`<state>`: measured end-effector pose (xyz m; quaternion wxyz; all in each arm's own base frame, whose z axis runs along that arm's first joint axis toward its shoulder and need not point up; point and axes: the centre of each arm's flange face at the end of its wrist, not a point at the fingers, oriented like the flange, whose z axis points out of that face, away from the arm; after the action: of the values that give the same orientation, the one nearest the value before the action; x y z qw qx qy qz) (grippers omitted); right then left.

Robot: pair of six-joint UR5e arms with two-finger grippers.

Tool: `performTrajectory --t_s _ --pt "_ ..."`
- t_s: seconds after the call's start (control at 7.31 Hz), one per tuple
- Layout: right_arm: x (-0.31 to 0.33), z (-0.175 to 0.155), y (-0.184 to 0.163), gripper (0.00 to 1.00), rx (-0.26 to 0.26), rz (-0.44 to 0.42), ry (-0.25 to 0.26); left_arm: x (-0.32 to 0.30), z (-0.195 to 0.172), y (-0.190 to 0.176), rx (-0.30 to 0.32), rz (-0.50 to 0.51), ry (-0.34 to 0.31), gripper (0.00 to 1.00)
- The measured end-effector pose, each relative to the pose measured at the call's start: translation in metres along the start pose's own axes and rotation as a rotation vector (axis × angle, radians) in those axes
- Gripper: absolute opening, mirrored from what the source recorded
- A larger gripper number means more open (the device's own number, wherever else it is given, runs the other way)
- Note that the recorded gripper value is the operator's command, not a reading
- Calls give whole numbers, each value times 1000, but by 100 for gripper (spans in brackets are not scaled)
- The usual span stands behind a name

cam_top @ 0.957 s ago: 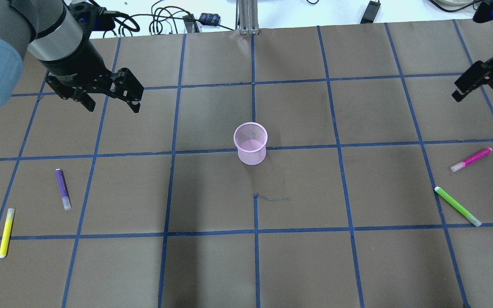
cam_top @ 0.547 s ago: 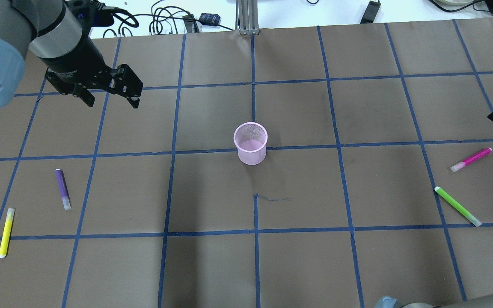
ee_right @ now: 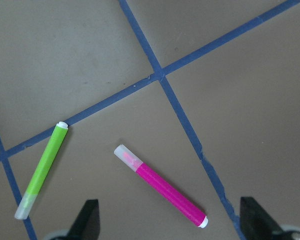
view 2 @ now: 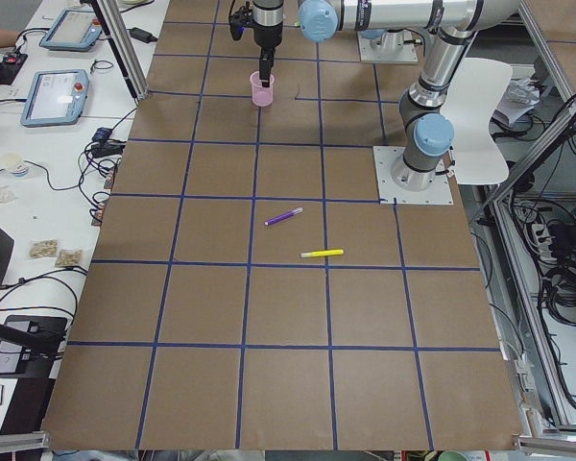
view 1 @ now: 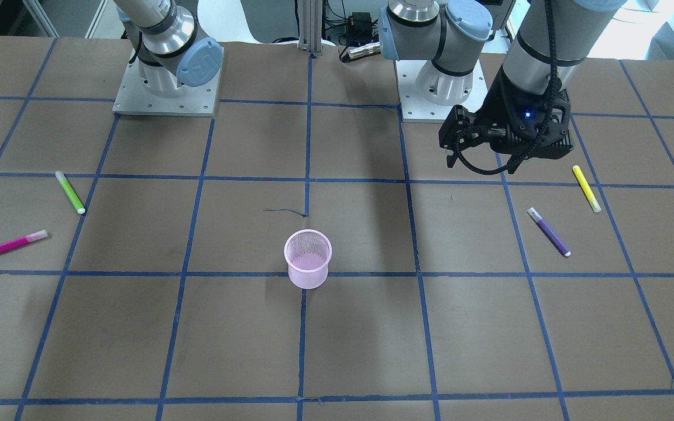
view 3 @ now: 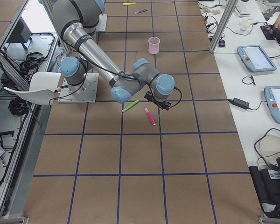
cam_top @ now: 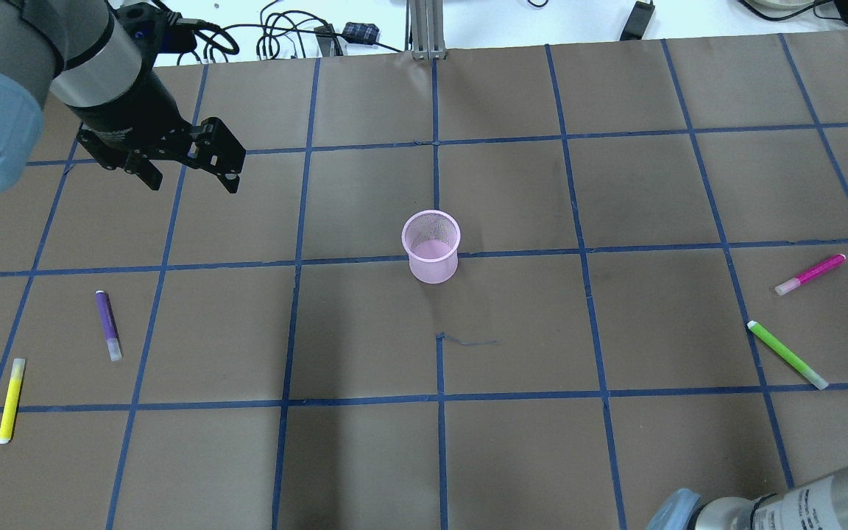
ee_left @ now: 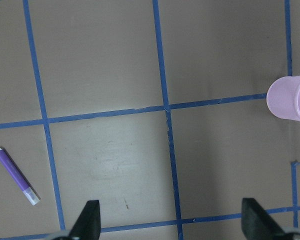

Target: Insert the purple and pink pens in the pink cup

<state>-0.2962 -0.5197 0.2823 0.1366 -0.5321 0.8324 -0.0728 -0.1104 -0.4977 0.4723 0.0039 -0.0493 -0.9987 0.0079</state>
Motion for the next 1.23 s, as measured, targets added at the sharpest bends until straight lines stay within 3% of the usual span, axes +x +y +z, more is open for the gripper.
performTrajectory --t_s 0.27,0.55,0.68,0.96,1.23 --pt "8 24 21 100 40 -101 -17 -29 12 -1 -56 -66 12 100" --pt "19 45 25 100 108 -320 8 -119 33 -14 -70 -237 24 100" --pt "23 56 28 91 126 -422 7 -163 44 -16 -65 -319 21 100" --pt "28 73 37 89 130 -593 -21 -240 77 -5 -104 -462 28 100" --pt "27 85 46 86 99 -749 -78 -288 125 10 -149 -537 36 100"
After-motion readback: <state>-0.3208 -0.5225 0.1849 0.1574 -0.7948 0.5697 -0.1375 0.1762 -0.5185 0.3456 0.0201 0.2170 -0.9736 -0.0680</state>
